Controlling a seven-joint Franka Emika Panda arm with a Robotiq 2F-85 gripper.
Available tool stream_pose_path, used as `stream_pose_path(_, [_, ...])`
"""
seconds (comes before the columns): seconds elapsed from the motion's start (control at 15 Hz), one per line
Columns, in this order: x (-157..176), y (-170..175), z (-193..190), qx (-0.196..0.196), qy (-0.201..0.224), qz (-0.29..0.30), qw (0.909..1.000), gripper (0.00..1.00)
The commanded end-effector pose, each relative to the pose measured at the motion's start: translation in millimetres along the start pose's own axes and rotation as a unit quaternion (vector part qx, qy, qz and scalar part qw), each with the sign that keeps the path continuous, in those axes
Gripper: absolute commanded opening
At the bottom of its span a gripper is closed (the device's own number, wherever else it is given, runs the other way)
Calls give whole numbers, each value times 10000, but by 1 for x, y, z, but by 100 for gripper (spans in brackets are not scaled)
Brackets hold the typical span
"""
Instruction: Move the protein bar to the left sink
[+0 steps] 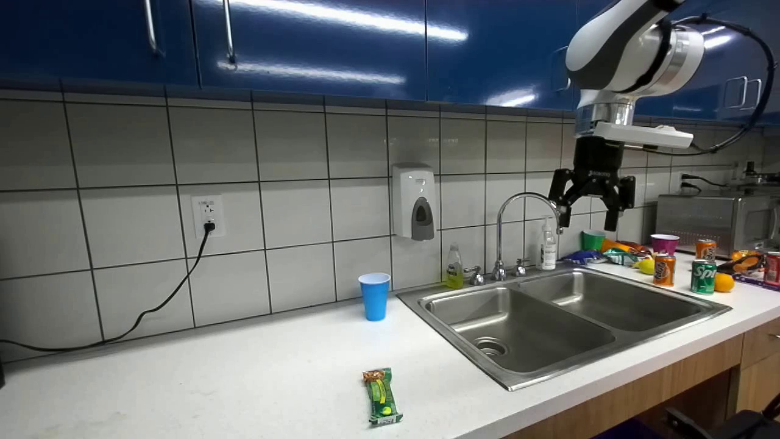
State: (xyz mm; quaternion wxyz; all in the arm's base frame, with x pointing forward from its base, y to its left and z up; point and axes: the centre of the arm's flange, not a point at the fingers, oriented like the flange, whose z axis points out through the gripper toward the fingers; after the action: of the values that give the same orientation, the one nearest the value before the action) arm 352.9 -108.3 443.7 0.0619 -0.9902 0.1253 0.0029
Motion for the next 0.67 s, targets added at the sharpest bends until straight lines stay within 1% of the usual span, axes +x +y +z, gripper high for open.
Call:
stream_pose_path(0.0, [-3, -46, 32, -56, -92, -89, 9999, 100])
stream_pose_path(0.27, [-12, -99, 69, -130, -287, -387, 9988, 100])
stream_pose_path(0.6, [-27, -169, 116, -174, -472, -867, 9950, 100])
